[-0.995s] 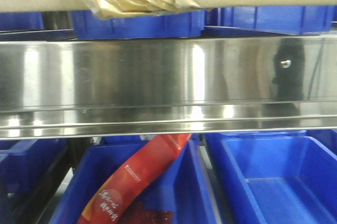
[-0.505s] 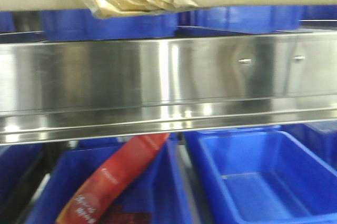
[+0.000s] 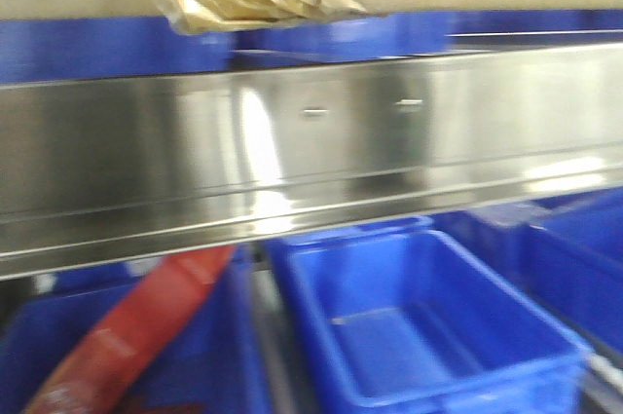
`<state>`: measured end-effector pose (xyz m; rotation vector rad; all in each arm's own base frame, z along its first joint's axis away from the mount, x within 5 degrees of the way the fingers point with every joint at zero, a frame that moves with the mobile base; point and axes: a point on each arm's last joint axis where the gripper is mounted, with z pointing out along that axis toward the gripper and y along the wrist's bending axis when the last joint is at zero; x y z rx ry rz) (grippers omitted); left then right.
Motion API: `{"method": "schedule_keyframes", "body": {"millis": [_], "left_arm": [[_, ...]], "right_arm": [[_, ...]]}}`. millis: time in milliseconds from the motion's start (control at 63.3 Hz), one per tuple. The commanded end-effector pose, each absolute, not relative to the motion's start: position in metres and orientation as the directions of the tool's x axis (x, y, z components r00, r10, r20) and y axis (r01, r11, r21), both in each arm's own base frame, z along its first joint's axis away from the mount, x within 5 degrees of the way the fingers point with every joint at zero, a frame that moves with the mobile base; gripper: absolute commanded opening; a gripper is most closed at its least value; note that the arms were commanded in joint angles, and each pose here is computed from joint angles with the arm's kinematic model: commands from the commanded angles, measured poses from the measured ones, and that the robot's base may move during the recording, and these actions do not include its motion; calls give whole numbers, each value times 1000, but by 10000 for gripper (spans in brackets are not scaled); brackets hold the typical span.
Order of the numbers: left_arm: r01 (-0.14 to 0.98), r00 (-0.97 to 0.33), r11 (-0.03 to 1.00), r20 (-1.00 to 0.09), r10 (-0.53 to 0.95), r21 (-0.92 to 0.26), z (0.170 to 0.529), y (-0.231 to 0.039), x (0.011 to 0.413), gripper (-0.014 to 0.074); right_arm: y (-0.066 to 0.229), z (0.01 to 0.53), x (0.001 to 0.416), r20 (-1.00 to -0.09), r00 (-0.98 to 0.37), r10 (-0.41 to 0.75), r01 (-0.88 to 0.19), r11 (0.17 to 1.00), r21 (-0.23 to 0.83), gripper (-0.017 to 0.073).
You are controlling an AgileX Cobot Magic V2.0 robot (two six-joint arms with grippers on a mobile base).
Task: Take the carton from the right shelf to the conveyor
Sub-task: 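Hold the carton with both grippers and pull it away from the shelf, then carry the carton in both grippers while driving to the red conveyor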
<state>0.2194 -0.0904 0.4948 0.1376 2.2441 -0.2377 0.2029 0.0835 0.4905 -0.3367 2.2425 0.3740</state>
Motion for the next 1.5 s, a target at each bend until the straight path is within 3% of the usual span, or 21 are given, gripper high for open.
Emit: {"method": "schedule_keyframes", "body": {"millis": [0, 1485], "left_arm": [[153, -590, 986, -806, 41, -62, 501, -82, 217, -9], [148, -587, 988, -808, 44, -53, 501, -81, 217, -9]], "right_arm": [[77, 498, 198, -806, -577, -133, -355, 929, 101, -69], [77, 498, 198, -806, -577, -133, -355, 929, 101, -69]]}}
